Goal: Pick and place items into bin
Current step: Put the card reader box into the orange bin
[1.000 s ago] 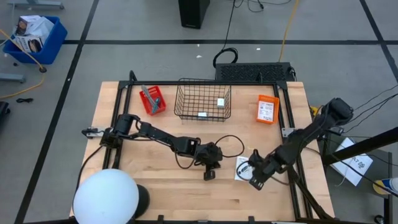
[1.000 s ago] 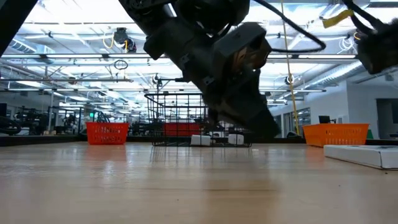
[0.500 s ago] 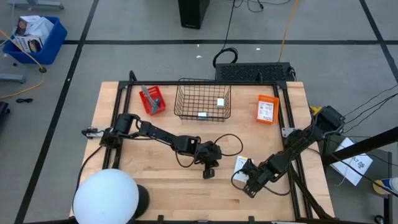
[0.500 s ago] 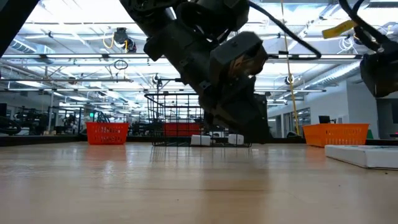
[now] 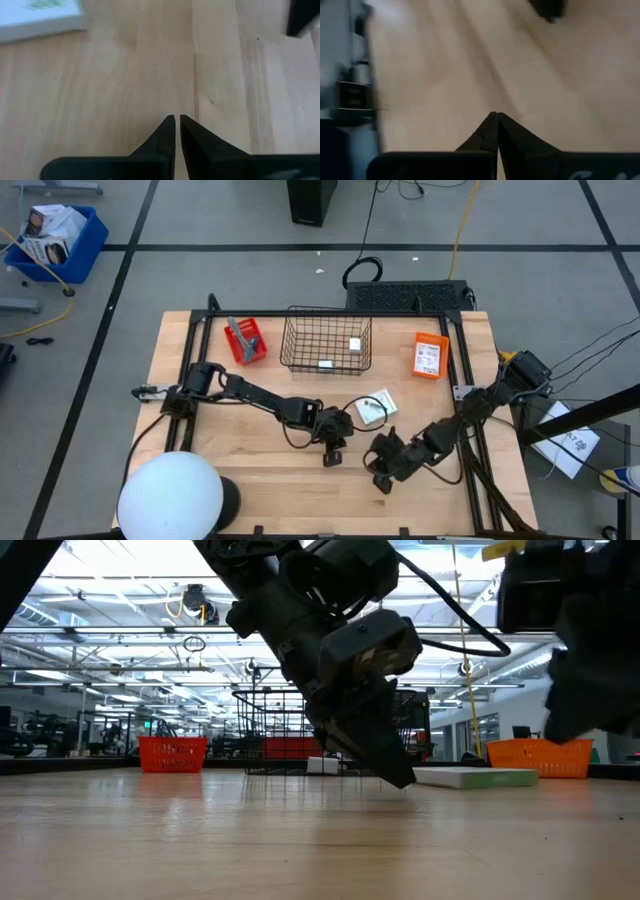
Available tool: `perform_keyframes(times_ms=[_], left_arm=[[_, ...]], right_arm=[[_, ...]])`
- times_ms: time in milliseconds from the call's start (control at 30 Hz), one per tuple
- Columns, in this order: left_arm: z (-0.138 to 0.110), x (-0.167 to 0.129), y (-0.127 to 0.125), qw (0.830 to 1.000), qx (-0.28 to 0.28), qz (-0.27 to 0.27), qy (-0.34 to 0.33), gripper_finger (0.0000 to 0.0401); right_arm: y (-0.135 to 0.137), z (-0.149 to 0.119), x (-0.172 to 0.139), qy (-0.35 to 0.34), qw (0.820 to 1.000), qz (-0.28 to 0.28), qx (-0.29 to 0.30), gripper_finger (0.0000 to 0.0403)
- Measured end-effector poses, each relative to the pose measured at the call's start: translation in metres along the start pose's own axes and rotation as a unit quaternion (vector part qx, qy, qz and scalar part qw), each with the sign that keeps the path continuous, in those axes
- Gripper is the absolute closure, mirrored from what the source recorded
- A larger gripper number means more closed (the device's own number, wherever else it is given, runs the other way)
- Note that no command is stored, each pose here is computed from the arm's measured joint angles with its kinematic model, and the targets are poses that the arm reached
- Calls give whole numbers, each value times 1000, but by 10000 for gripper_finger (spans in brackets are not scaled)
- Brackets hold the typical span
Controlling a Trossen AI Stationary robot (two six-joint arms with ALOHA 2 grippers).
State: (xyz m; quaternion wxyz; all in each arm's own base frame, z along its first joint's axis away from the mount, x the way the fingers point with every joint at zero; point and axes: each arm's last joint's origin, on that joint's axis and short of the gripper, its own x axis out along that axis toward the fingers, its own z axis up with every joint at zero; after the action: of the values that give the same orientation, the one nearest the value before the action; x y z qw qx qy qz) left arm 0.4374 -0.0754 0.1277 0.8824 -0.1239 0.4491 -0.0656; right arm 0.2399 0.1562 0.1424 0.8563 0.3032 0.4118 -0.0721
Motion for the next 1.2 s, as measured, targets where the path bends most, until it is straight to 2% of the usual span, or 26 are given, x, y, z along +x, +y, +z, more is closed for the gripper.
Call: perform_keyframes(times_ms=[100, 200, 400, 567, 767, 1033, 1200], left_arm=[[-1, 0, 0, 1000, -1, 1, 5, 370], [0, 0, 0, 1000, -1, 1, 2, 370], [0, 0, -1, 1000, 0, 3, 0, 370], [-1, 1, -4, 1000, 4, 8, -2, 370], [-1, 1, -8, 1000, 22, 16, -11, 370], [4, 1, -14, 997, 56, -50, -29, 371], [4, 0, -10, 998, 55, -31, -32, 371]], right_arm=[[-5, -1, -2, 9, 999, -22, -23, 403], [-12, 3, -9, -33, 995, -81, -45, 403], [-39, 17, -15, -78, 968, -219, -92, 403], [-68, 35, -15, -42, 945, -309, -101, 403], [-84, 53, -16, -16, 930, -337, -143, 403], [-97, 59, -20, 20, 918, -366, -152, 403], [-91, 56, -25, -6, 908, -377, -183, 403]])
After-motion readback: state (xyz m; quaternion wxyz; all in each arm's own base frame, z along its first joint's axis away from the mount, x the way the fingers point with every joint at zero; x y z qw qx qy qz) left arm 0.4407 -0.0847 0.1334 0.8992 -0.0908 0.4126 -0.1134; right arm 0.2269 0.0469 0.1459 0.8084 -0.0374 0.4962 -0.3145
